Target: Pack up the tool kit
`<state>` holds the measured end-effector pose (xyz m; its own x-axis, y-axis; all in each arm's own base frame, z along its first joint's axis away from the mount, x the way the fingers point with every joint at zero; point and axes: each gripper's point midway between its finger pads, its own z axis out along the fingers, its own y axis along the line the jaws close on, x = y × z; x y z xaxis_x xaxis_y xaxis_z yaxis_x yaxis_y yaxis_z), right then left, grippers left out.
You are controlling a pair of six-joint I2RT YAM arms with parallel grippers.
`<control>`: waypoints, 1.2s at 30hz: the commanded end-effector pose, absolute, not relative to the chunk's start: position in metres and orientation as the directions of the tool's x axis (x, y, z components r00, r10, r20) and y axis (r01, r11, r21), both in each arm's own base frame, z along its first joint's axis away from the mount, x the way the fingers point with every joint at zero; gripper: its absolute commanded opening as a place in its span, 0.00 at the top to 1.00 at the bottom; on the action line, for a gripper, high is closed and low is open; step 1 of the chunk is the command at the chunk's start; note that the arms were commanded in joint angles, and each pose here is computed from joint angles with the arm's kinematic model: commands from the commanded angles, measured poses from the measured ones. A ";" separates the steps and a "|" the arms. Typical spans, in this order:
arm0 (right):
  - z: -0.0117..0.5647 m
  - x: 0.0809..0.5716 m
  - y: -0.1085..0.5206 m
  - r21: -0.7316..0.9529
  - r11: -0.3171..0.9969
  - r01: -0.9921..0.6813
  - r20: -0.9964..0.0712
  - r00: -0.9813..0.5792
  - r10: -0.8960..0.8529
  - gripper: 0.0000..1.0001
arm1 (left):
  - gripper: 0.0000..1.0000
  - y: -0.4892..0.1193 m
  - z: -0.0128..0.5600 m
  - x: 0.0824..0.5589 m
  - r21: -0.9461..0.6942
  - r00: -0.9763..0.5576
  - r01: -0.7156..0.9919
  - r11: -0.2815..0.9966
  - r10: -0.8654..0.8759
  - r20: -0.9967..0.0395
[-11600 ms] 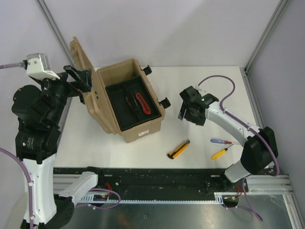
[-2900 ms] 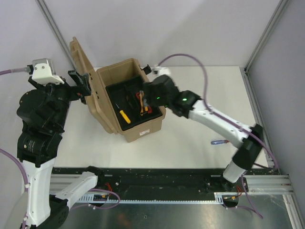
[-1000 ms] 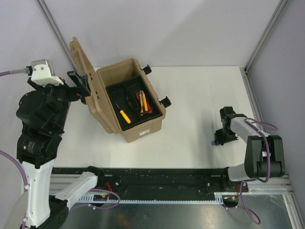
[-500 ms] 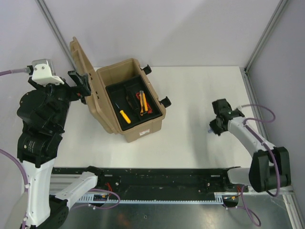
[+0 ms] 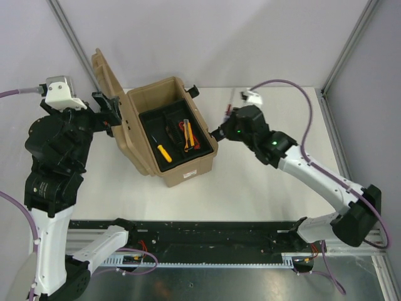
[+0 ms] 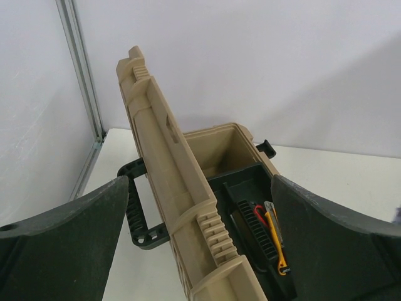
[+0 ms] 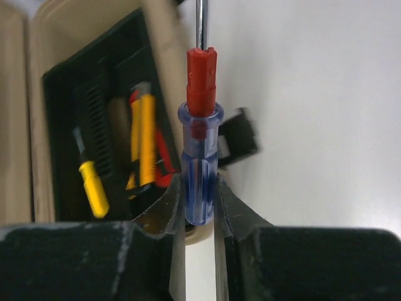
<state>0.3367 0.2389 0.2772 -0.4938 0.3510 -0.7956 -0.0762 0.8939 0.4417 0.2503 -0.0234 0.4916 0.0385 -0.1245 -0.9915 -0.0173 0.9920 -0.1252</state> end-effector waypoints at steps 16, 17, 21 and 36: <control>0.251 0.297 0.465 0.065 0.629 -0.775 -0.837 -0.385 -0.388 1.00 | 0.00 -0.024 0.511 0.234 -0.163 0.107 0.017 0.987 -0.164 -0.981; 0.245 0.295 0.466 0.064 0.625 -0.778 -0.826 -0.393 -0.404 1.00 | 0.00 -0.023 0.511 0.233 -0.163 0.109 0.016 0.986 -0.164 -0.980; 0.220 0.293 0.468 0.053 0.620 -0.782 -0.781 -0.420 -0.463 1.00 | 0.00 -0.022 0.510 0.233 -0.162 0.109 0.012 0.987 -0.162 -0.981; 0.169 0.311 0.455 0.023 0.723 -0.691 -0.668 -0.549 -0.503 0.96 | 0.01 -0.024 0.507 0.236 -0.158 0.100 0.012 0.987 -0.159 -0.982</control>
<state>0.3027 0.4596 0.1638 -0.5180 -0.5271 -0.6736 -0.7301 0.6828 0.0271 0.2346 -0.0213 0.5010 0.0776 -0.1465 -0.9862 0.0014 0.9892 -0.1469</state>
